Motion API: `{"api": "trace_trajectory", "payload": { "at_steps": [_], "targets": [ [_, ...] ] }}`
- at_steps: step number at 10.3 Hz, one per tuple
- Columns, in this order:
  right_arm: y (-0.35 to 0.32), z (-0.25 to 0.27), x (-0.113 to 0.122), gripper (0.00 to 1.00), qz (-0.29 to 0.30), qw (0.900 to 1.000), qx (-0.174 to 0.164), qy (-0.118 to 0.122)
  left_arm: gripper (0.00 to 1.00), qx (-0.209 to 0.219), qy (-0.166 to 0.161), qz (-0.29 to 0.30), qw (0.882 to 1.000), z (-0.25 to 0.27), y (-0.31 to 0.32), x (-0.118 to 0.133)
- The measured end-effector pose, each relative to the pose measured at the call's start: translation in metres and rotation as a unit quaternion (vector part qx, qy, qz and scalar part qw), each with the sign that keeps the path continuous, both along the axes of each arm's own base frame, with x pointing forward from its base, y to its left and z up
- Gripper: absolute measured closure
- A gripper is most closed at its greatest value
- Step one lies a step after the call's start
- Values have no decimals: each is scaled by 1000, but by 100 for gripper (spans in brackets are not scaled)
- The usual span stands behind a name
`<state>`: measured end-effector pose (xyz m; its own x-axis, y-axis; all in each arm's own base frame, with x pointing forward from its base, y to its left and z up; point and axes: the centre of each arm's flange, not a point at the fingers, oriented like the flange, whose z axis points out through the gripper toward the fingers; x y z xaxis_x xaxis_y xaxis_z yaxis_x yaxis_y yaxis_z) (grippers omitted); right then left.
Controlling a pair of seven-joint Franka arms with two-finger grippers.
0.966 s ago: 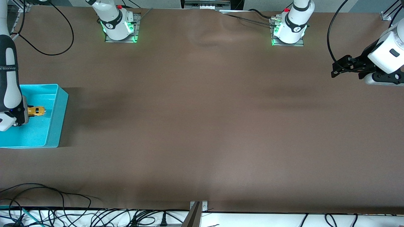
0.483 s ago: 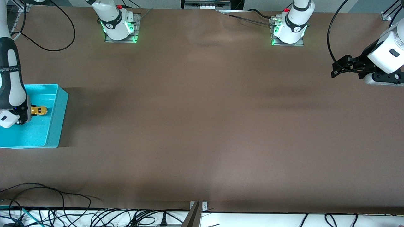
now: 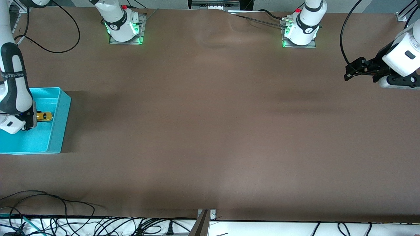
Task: Wind up and store yellow beetle car
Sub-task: 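Lower the car into the box and open the right gripper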
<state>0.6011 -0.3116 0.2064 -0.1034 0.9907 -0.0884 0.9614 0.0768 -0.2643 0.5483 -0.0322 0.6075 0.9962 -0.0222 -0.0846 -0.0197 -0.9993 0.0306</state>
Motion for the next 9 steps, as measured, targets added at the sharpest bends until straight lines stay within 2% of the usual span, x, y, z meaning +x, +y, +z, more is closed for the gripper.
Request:
{"api": "trace_trajectory", "payload": {
  "at_steps": [3, 4, 6, 8, 9],
  "targets": [
    [0, -9, 0, 55, 1, 1000, 0, -1, 0, 0, 0, 0, 1000, 0, 0, 0],
    [0, -9, 0, 45, 1, 1000, 0, -1, 0, 0, 0, 0, 1000, 0, 0, 0],
    [0, -8, 0, 21, 1, 1000, 0, 0, 0, 0, 0, 0, 1000, 0, 0, 0],
    [0, -2, -2, 0, -3, 1000, 5, 12, 0, 0, 0, 0, 1000, 0, 0, 0],
    [0, 11, 0, 0, -6, 1000, 6, 13, 0, 0, 0, 0, 1000, 0, 0, 0]
  ]
}}
